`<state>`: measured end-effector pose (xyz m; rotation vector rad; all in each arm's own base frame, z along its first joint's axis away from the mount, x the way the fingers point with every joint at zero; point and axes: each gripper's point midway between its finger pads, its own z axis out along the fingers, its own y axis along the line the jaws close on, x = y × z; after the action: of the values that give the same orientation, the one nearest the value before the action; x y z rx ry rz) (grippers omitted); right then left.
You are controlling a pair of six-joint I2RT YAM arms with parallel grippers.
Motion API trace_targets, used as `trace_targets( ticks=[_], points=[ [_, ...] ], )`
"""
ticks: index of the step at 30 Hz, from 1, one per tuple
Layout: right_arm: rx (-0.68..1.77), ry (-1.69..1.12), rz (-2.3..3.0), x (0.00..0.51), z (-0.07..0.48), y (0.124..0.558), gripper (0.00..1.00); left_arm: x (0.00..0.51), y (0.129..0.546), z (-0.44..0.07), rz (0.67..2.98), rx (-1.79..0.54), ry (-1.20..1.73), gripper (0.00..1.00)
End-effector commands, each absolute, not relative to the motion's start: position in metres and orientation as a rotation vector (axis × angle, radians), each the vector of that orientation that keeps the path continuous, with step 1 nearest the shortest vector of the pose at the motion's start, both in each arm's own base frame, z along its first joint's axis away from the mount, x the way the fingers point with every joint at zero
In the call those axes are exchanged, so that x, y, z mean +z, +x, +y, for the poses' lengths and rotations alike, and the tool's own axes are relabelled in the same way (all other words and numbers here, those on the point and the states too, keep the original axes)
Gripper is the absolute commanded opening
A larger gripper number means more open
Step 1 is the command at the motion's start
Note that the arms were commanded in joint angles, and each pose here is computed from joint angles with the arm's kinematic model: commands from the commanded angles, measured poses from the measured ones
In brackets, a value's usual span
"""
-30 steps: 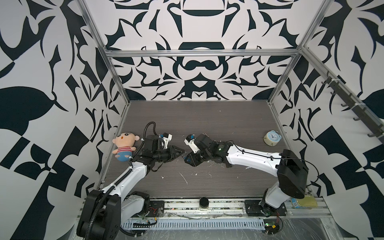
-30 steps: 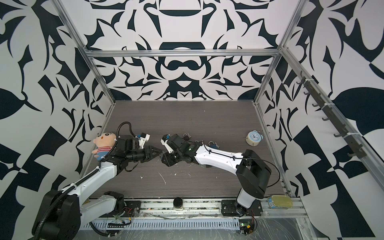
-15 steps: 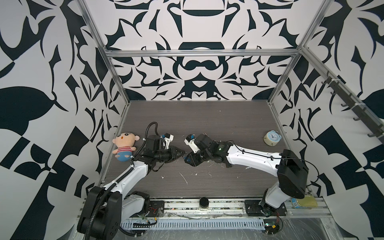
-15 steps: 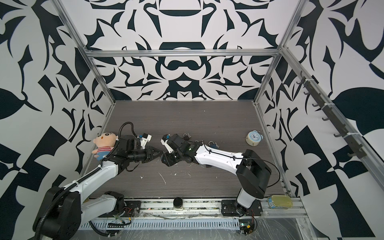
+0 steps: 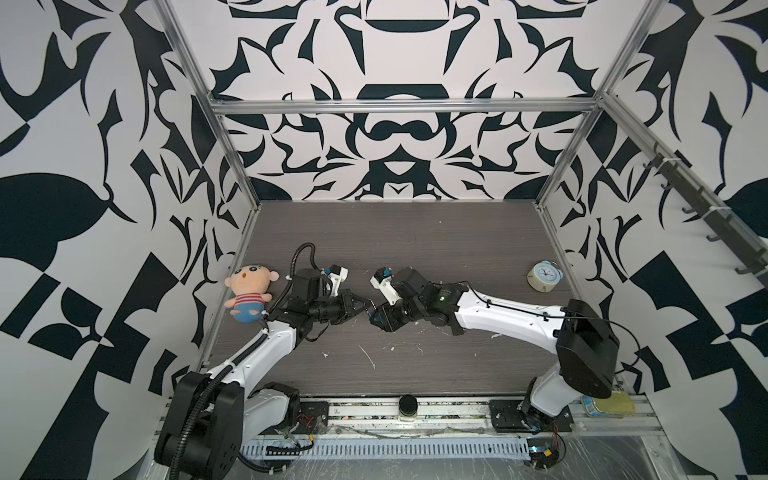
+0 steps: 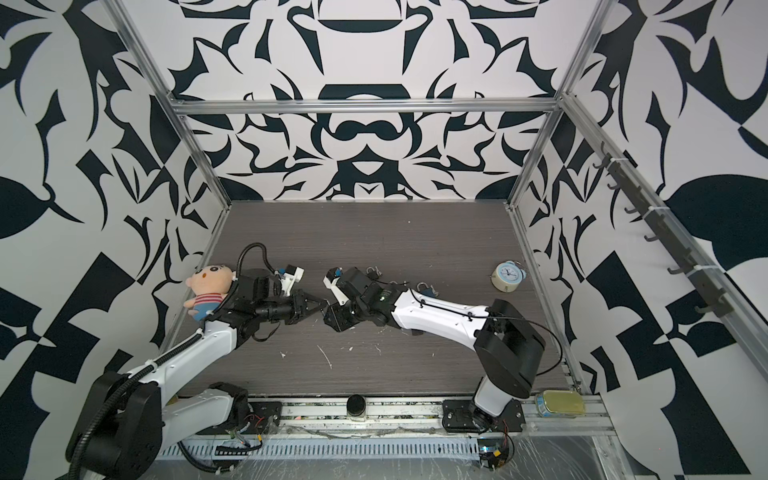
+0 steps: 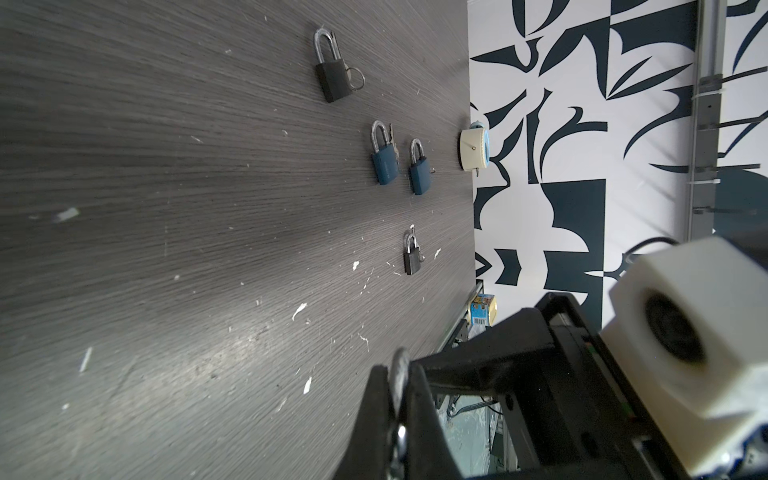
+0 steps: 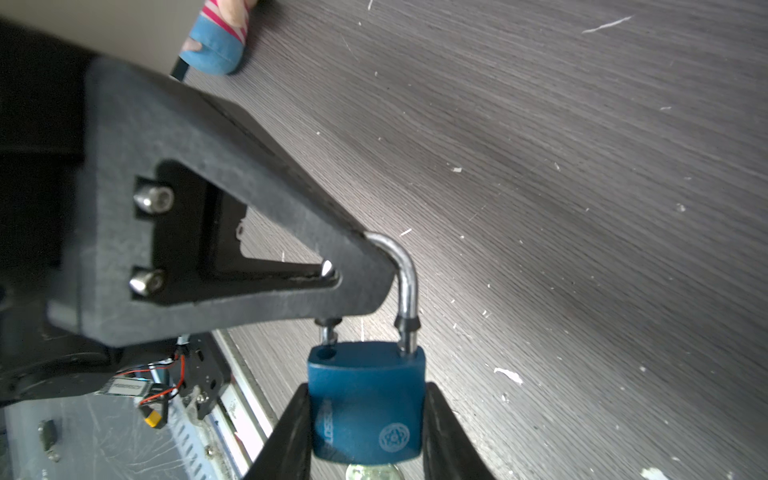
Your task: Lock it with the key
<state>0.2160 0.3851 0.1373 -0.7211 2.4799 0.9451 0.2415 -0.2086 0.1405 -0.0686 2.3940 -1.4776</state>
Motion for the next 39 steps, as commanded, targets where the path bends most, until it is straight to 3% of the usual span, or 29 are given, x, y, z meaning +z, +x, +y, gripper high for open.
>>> trace_targets(
  ticks=[1,8,19,39],
  points=[
    [1.158,-0.635,2.351,0.184,0.385,0.223,0.47,0.166,0.25,-0.209,2.281,-1.475,-0.047,0.0],
    [1.211,-0.588,2.292,0.198,0.363,0.225,0.5,0.186,0.252,-0.21,2.243,-1.485,-0.044,0.0],
    [0.987,-0.658,2.168,0.198,0.33,0.227,0.47,0.217,0.254,-0.224,2.192,-1.502,-0.08,0.0],
    [0.884,-0.688,2.022,0.218,0.348,0.248,0.43,0.245,0.259,-0.25,2.172,-1.542,-0.046,0.0]
  ],
)
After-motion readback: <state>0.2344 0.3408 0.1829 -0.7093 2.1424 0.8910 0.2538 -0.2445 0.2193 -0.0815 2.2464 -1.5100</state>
